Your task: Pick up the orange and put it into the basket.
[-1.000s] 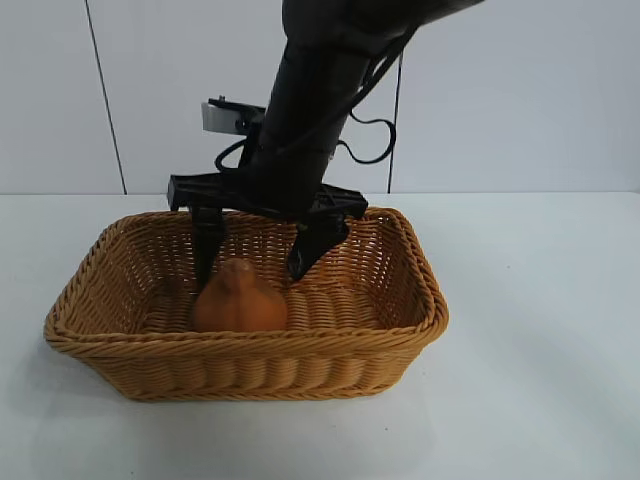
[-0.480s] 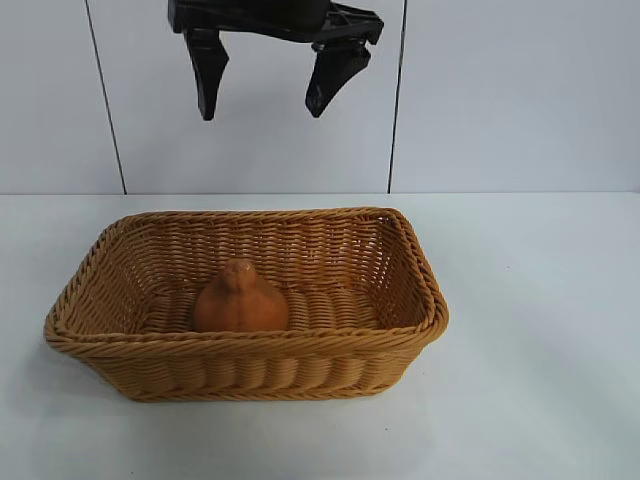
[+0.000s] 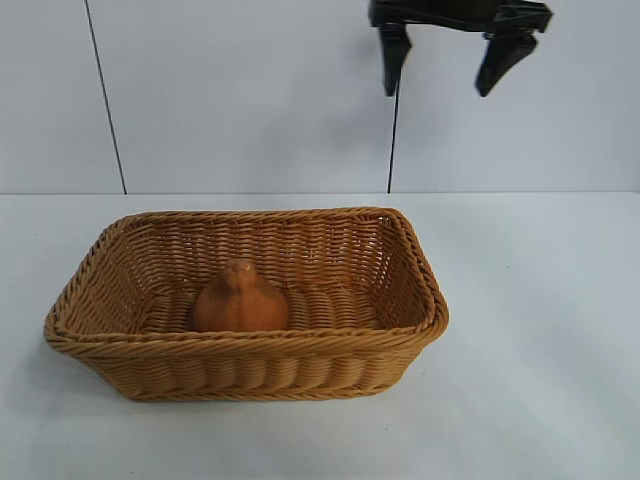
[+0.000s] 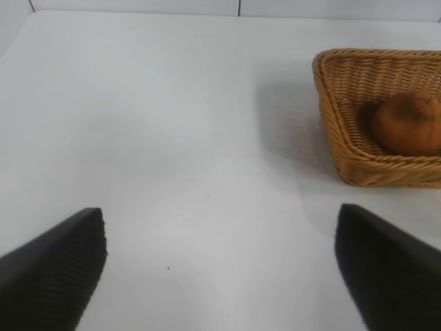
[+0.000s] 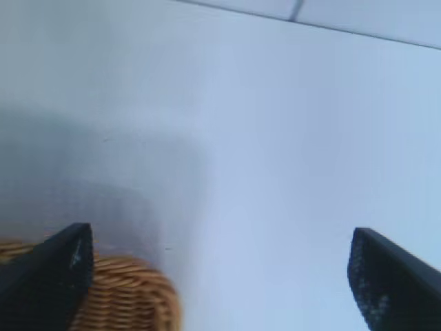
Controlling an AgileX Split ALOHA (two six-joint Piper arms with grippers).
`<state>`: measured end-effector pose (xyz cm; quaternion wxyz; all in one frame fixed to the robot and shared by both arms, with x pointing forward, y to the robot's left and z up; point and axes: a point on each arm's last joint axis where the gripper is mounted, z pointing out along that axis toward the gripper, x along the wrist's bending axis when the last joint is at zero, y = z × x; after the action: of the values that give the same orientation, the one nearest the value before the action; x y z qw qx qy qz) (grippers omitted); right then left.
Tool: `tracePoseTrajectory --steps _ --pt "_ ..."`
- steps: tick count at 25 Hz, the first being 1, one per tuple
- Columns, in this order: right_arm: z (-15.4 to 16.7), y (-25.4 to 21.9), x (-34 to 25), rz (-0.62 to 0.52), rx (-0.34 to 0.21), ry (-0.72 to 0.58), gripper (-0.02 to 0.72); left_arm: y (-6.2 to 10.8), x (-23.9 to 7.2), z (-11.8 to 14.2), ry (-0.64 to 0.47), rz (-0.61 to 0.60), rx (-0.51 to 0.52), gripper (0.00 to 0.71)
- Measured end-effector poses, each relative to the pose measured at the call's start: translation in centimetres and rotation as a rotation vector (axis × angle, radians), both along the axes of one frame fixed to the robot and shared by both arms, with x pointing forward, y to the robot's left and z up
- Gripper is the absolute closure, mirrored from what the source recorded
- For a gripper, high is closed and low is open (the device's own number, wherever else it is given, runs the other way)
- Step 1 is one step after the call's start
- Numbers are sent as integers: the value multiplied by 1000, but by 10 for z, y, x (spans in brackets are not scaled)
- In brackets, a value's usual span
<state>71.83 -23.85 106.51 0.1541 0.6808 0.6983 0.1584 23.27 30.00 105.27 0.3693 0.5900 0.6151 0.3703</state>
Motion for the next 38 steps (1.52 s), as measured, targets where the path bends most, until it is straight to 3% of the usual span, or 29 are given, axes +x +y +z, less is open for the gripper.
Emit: tracePoseTrajectory --steps 10,16,22,30,38 --pt "-18 -12 -74 33 -36 217 10 0 0 0 0 0 0 70" --pt "-41 -24 -169 36 -55 417 10 0 0 0 0 0 0 70" --pt "-54 -35 -267 36 -48 493 10 0 0 0 0 0 0 70" --pt "-66 -46 -357 57 -24 235 10 0 0 0 0 0 0 70" --pt "-27 -51 -410 105 12 -202 10 0 0 0 0 0 0 70"
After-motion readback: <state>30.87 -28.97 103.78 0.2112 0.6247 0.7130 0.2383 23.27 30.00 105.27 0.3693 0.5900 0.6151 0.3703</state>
